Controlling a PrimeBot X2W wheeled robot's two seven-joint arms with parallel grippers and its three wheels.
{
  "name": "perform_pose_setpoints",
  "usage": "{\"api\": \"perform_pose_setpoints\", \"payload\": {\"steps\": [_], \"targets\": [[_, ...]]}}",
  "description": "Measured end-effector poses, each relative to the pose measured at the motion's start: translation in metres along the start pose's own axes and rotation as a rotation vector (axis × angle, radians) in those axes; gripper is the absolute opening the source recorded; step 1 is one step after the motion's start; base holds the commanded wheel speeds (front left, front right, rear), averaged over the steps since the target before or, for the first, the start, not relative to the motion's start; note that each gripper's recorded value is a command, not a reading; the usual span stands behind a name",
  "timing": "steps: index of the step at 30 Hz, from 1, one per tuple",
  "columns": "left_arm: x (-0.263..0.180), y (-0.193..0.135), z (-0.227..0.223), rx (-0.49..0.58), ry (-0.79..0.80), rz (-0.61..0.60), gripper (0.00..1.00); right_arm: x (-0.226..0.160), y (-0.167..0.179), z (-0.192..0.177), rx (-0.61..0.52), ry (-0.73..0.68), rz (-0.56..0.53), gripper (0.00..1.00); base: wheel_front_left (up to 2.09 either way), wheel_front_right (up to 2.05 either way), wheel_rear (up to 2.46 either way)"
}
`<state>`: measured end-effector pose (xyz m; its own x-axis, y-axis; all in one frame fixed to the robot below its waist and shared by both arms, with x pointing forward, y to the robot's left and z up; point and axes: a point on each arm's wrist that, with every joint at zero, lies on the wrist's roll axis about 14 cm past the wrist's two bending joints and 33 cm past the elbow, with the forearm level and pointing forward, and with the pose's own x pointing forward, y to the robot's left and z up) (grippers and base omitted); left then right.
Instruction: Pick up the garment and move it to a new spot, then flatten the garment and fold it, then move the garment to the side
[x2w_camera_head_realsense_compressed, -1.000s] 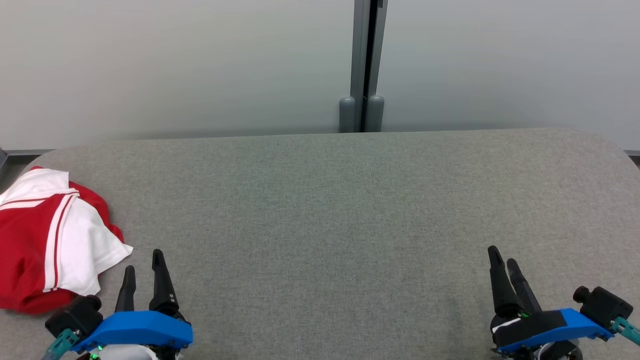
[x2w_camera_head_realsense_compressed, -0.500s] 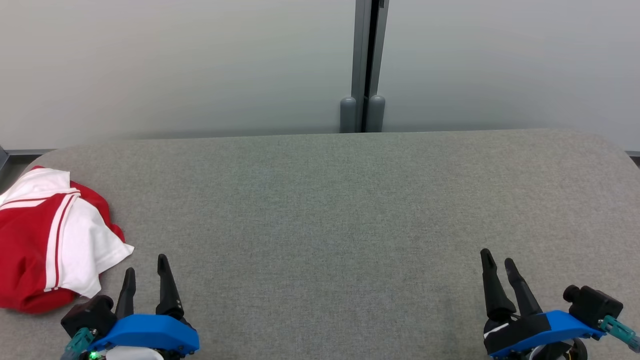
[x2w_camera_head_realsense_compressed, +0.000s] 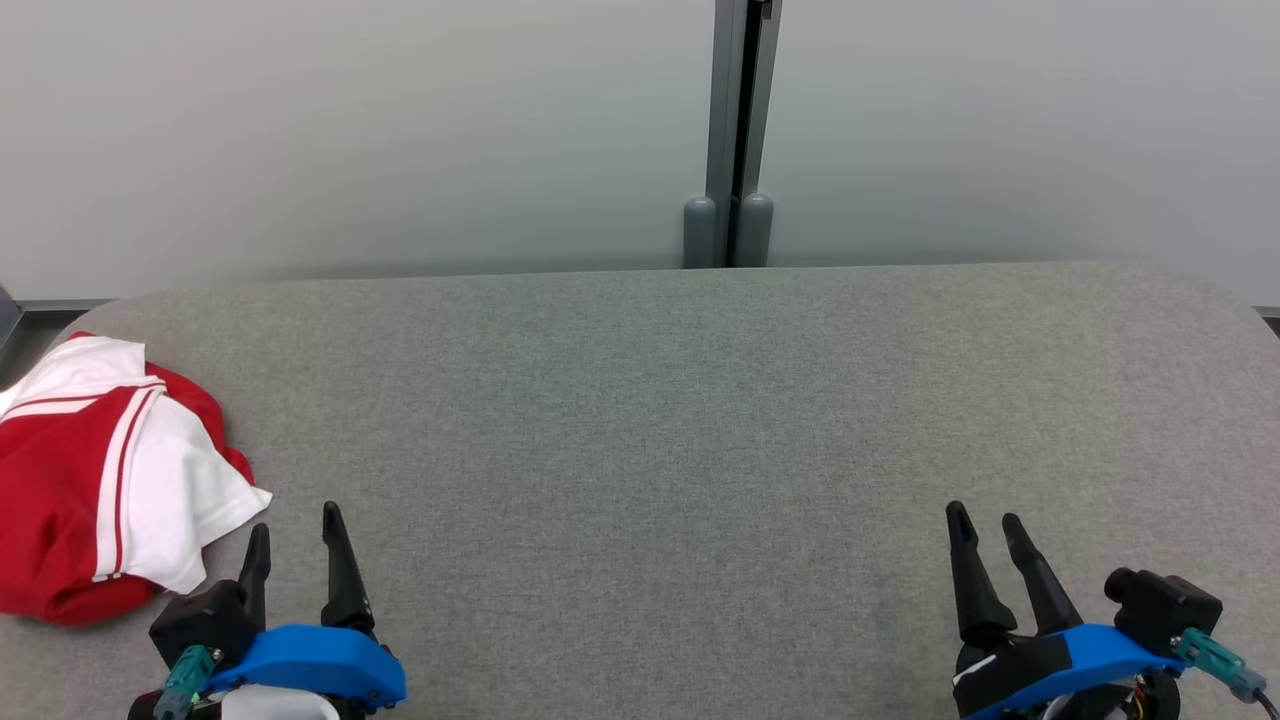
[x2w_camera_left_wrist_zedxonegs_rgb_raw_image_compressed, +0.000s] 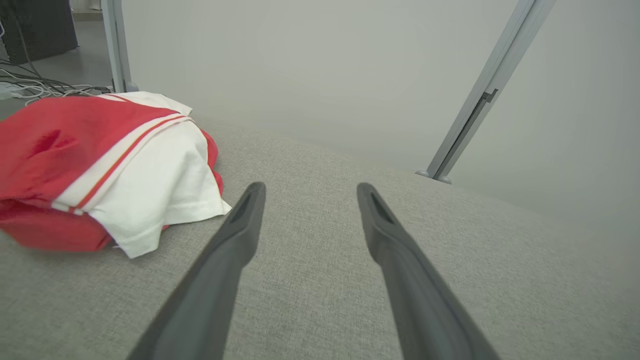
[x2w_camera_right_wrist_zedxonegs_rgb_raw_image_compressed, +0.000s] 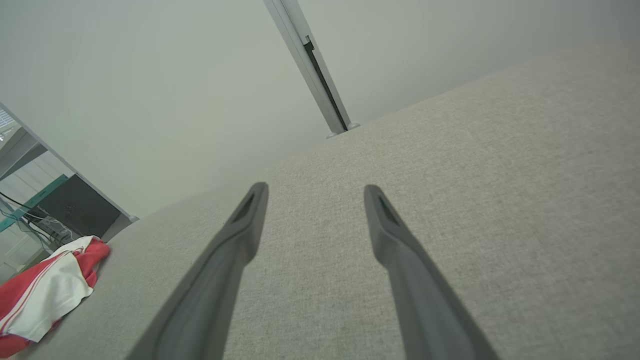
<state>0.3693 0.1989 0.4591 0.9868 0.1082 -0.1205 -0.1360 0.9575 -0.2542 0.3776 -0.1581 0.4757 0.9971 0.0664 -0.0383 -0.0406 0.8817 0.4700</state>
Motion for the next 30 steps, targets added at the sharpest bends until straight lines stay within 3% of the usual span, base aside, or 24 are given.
{"api": "perform_pose_setpoints", "payload": {"steps": [30], "targets": [[-0.004, 0.0, 0.004, 0.212, -0.025, -0.041, 1.0, 0.004, 0.018, -0.007, -0.219, 0.005, 0.085, 1.0, 0.0, 0.0, 0.0]]}}
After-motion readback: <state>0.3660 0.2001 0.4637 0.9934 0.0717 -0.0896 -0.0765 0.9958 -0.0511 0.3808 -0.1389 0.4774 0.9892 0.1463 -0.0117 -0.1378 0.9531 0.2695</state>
